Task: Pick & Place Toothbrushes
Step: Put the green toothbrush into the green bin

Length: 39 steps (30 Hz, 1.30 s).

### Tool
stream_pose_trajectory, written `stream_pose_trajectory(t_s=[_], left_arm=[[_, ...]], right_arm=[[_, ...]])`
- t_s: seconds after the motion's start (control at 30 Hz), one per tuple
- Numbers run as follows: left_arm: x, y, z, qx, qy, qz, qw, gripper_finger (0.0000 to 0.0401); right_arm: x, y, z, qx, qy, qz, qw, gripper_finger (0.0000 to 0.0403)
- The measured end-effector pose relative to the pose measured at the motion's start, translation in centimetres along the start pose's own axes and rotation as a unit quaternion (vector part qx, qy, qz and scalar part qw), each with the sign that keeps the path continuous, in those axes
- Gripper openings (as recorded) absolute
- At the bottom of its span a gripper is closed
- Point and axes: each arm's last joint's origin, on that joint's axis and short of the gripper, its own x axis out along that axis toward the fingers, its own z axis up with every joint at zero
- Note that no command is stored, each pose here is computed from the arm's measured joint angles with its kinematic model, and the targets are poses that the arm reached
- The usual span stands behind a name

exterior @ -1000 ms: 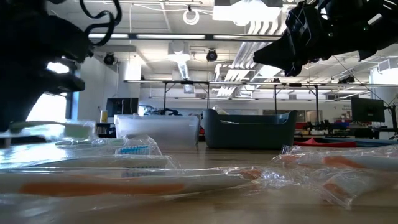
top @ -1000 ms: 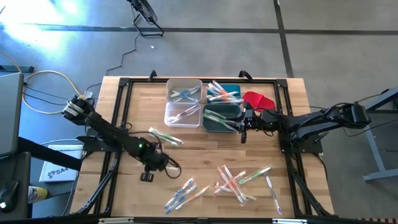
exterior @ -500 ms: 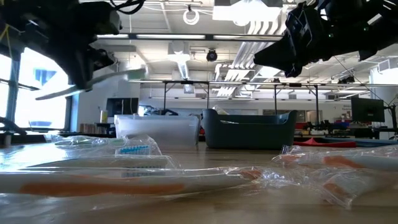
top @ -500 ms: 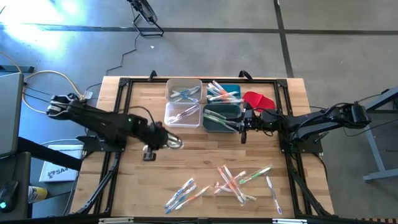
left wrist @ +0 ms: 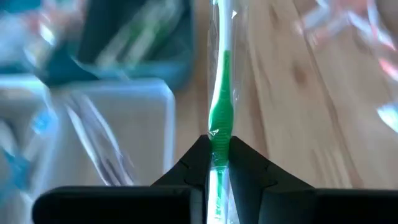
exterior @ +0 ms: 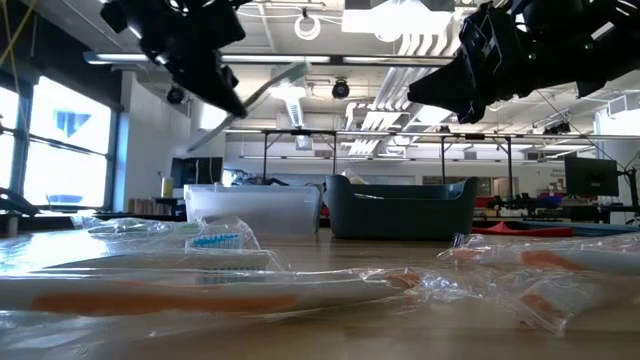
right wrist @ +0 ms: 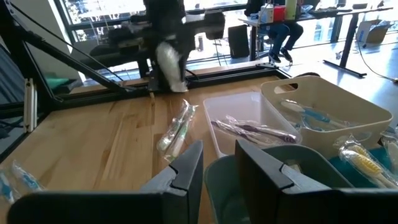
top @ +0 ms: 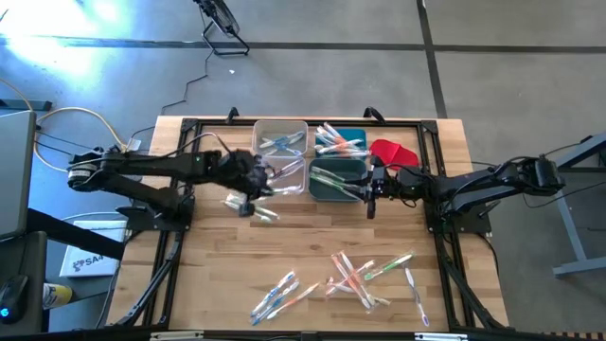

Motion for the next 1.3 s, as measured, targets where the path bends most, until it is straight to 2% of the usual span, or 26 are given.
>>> stream_pose_trajectory(t_s=[0.2, 0.33, 0.5, 0.9, 1.03, 1.13, 1.3], left_arm=[[0.7, 2.9, 0.6, -0.028, -0.057, 0.025, 0.998, 0.0035], [1.5, 4.0, 1.5, -0.039, -0.115, 0.006, 0.993, 0.0035], [3.4, 4.5, 2.4, -0.042, -0.171, 0.0, 0.984, 0.0035], [7.9, 5.5, 2.5, -0.073, -0.229, -0.016, 0.971, 0.0035], [8.8, 5.7, 2.4, -0.081, -0.238, -0.017, 0.968, 0.0035], [9.2, 5.7, 2.3, -0.094, -0.241, -0.02, 0.966, 0.0035], [9.3, 5.5, 2.4, -0.095, -0.242, -0.026, 0.965, 0.0035]], right_arm=[[0.0, 0.0, 0.0, 0.0, -0.002, 0.001, 1.0, 0.0087], [0.0, 0.0, 0.3, 0.001, -0.016, 0.002, 1.0, 0.0087], [0.0, 0.1, 0.7, 0.003, -0.037, 0.005, 0.999, 0.0087], [0.2, 0.0, 0.4, 0.0, -0.031, -0.002, 1.0, 0.0089], [0.8, -0.1, 0.2, -0.011, -0.042, -0.027, 0.999, 0.0115], [1.3, -0.3, 0.3, -0.006, -0.077, -0.049, 0.996, 0.0139], [2.0, -0.4, 0.1, -0.002, -0.102, -0.046, 0.994, 0.0163]])
